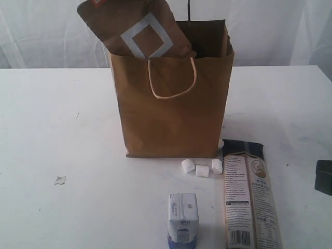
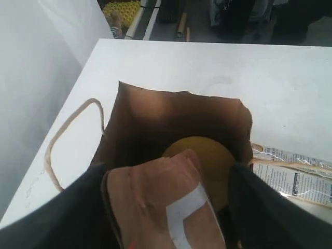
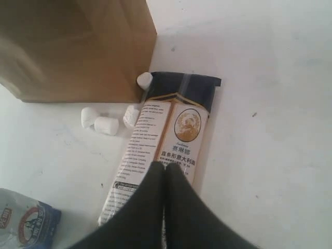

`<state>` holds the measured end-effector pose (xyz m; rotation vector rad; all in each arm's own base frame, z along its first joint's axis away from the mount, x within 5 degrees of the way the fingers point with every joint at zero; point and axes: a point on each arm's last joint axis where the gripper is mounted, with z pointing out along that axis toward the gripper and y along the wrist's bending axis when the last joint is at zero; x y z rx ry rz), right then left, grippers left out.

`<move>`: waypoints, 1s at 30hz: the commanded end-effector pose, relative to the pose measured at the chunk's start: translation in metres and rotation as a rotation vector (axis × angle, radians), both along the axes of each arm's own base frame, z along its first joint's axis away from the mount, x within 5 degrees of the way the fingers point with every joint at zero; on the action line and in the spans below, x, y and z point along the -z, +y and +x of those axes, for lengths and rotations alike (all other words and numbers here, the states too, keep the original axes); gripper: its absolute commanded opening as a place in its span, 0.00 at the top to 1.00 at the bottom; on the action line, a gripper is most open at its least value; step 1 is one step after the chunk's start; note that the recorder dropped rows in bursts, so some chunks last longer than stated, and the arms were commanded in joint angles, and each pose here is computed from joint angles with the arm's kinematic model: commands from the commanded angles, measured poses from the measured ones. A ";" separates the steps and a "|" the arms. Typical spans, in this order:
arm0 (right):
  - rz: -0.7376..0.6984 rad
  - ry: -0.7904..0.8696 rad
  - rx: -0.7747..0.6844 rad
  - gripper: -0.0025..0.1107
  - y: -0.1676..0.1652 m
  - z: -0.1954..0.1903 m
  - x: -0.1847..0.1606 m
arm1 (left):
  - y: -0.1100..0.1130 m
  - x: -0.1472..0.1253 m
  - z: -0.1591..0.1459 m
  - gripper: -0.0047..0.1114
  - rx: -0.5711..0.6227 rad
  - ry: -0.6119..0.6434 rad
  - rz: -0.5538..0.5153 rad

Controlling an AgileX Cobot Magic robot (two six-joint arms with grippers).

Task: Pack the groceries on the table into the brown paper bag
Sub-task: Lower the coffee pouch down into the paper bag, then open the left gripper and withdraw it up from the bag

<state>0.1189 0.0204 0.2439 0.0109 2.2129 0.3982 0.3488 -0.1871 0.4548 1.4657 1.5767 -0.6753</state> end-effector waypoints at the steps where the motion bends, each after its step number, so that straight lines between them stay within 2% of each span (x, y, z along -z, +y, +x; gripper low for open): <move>1: 0.006 -0.002 -0.002 0.98 0.001 -0.001 0.000 | 0.009 -0.014 -0.015 0.37 0.032 -0.010 0.010; 18: 0.007 0.001 -0.005 0.98 0.001 -0.001 0.001 | 0.037 -0.051 -0.041 0.37 -0.131 -0.217 0.120; 26: 0.007 0.001 -0.005 0.98 0.001 -0.001 0.001 | 0.041 -0.060 -0.051 0.37 -0.159 -0.221 0.112; 30: 0.007 0.001 -0.005 0.98 0.001 -0.001 0.001 | 0.046 -0.063 -0.054 0.37 -0.216 -0.199 0.125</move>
